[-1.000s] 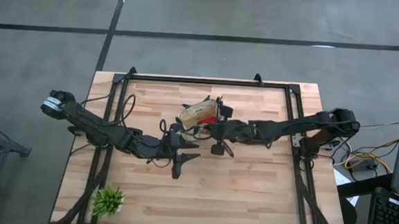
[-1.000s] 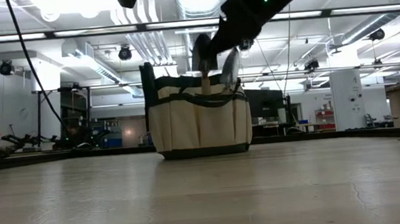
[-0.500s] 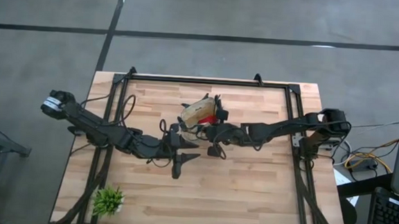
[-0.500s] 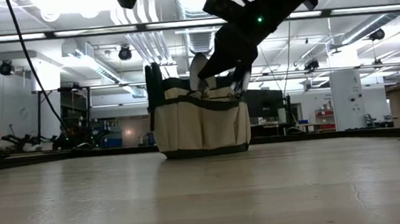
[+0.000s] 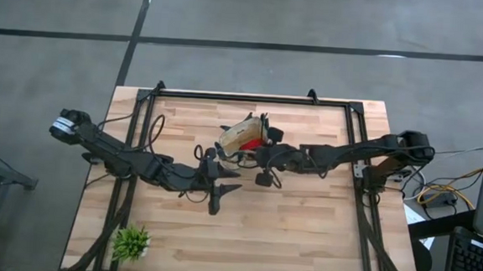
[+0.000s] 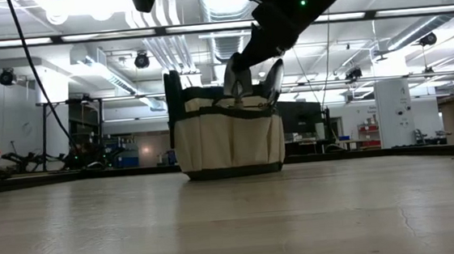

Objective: Pick & Place Garden tools in Gardening bag
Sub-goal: Put the brown trowel into the brown gardening bag, then return to Home Position

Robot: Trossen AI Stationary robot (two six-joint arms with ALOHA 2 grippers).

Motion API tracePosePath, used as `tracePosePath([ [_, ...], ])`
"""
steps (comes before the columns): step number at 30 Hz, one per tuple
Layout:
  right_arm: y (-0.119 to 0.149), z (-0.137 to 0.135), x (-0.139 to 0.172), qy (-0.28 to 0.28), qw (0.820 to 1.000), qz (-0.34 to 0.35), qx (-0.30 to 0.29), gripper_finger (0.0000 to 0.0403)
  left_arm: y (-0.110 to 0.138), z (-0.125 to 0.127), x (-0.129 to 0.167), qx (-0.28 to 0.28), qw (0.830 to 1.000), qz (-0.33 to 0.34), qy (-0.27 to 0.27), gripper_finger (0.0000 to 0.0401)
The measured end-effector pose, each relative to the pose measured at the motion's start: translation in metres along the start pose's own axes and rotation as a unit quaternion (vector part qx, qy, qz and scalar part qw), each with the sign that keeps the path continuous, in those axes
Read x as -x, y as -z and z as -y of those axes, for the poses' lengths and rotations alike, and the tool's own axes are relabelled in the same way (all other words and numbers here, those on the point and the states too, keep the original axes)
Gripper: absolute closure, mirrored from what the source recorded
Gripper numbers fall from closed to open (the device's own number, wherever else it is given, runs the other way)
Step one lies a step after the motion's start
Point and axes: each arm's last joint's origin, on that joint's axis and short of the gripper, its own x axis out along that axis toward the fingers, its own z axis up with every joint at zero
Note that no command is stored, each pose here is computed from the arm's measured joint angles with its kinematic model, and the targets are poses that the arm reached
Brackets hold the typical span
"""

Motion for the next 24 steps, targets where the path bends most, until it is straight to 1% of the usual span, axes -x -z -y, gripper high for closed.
tracePosePath([
  [3,0.000,0.001,0.002,0.000,1.000,-0.005,0.001,0.0307,0.000,0.000,0.000,-0.001,1.000,-0.001,0.000,0.0250],
  [8,-0.004,0.005,0.010,0.003,1.000,0.008,0.002,0.0256,0.001,0.000,0.000,-0.010,1.000,-0.002,0.000,0.0250],
  [13,-0.016,0.015,0.032,0.002,0.999,0.043,-0.010,0.0226,0.001,0.000,0.000,-0.023,1.000,0.000,0.001,0.0250],
  [16,-0.020,0.023,0.049,0.003,0.999,0.052,-0.017,0.0219,0.003,0.000,0.001,-0.033,0.999,0.006,0.002,0.0250],
  [19,-0.020,0.031,0.066,0.003,0.998,0.061,-0.026,0.0221,0.000,-0.001,0.004,-0.031,0.999,0.011,0.004,0.0249],
  [22,-0.015,0.036,0.081,-0.009,0.997,0.072,-0.034,0.0233,-0.004,-0.004,0.010,-0.026,0.999,0.021,0.006,0.0250],
  [24,-0.008,0.038,0.091,-0.026,0.996,0.078,-0.041,0.0250,-0.004,-0.006,0.015,-0.027,0.999,0.022,0.006,0.0250],
])
